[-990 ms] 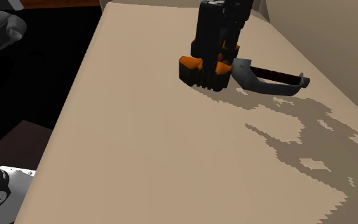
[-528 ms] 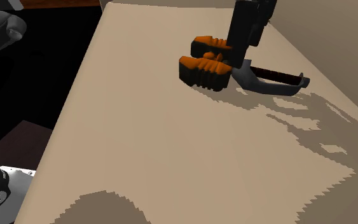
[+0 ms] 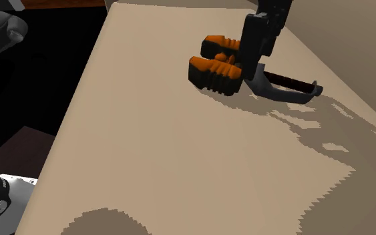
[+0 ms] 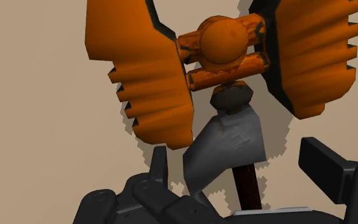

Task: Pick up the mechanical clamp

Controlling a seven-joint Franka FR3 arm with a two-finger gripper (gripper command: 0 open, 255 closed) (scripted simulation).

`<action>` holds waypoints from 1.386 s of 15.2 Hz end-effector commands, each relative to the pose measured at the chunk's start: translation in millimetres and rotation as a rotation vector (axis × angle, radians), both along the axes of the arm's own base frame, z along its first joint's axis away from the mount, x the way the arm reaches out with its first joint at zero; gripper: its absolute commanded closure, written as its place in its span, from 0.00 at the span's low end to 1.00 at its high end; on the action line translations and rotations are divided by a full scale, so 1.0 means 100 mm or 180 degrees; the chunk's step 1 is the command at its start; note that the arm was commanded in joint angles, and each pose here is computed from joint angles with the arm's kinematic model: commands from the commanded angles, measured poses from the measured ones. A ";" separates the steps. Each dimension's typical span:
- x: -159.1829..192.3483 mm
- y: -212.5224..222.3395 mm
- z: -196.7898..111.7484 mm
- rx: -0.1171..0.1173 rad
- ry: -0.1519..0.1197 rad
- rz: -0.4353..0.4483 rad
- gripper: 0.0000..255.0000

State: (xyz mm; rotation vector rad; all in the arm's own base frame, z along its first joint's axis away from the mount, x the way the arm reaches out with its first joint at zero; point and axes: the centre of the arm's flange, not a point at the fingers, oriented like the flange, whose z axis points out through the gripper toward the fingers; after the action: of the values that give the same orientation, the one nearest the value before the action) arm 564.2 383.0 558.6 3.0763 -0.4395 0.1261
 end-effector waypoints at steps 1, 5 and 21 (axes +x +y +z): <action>0.02 0.04 -0.19 -0.0025 0.0081 0.0017 1.00; 0.06 0.08 -0.17 -0.0028 0.0079 0.0018 1.00; 0.01 0.02 0.56 -0.0026 0.0083 0.0017 1.00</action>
State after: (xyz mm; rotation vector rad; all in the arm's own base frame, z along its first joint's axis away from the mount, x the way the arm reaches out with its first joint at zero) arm 565.3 385.2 609.6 3.0677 -0.4279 0.0875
